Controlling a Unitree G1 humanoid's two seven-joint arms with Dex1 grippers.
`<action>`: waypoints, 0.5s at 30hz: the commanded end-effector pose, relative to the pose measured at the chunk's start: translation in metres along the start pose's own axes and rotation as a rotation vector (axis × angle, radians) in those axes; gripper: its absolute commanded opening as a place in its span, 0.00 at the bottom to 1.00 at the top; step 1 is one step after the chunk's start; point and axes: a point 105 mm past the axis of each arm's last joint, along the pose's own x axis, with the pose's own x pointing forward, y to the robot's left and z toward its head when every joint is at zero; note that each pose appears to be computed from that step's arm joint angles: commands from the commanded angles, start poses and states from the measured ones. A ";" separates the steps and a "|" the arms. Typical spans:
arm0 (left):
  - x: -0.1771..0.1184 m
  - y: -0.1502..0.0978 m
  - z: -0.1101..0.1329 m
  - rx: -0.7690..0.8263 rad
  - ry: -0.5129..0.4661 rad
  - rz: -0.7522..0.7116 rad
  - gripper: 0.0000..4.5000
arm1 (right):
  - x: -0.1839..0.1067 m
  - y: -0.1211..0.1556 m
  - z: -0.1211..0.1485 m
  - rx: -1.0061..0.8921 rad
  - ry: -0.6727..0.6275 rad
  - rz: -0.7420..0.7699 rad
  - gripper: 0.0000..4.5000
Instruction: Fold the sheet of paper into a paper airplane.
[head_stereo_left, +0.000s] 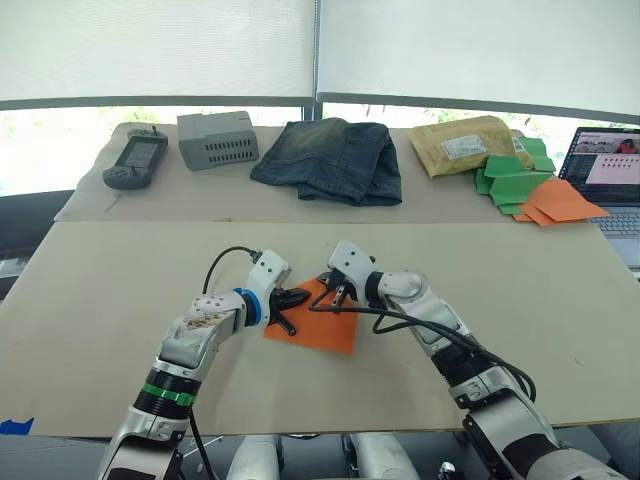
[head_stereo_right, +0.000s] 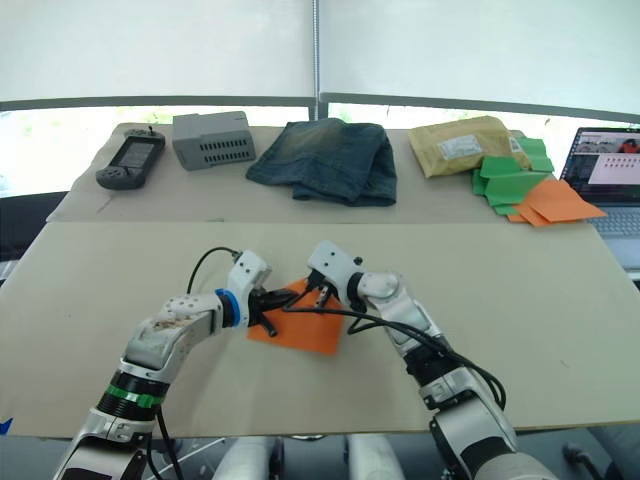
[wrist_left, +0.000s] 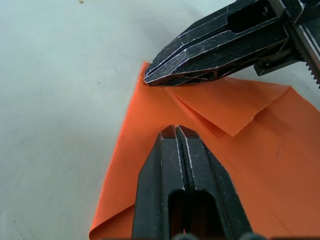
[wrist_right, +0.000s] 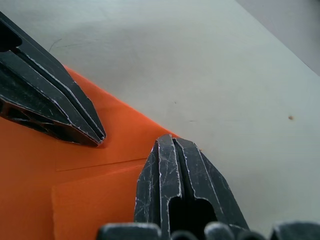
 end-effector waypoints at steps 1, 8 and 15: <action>0.001 -0.001 0.001 0.011 0.000 -0.002 0.01 | 0.007 0.012 0.002 -0.014 -0.002 0.047 0.00; 0.002 -0.001 0.001 0.007 -0.002 -0.005 0.01 | 0.009 0.023 0.020 -0.026 -0.056 0.130 0.00; 0.001 0.000 0.000 0.009 0.000 -0.002 0.01 | 0.016 0.009 0.012 -0.022 -0.003 0.046 0.00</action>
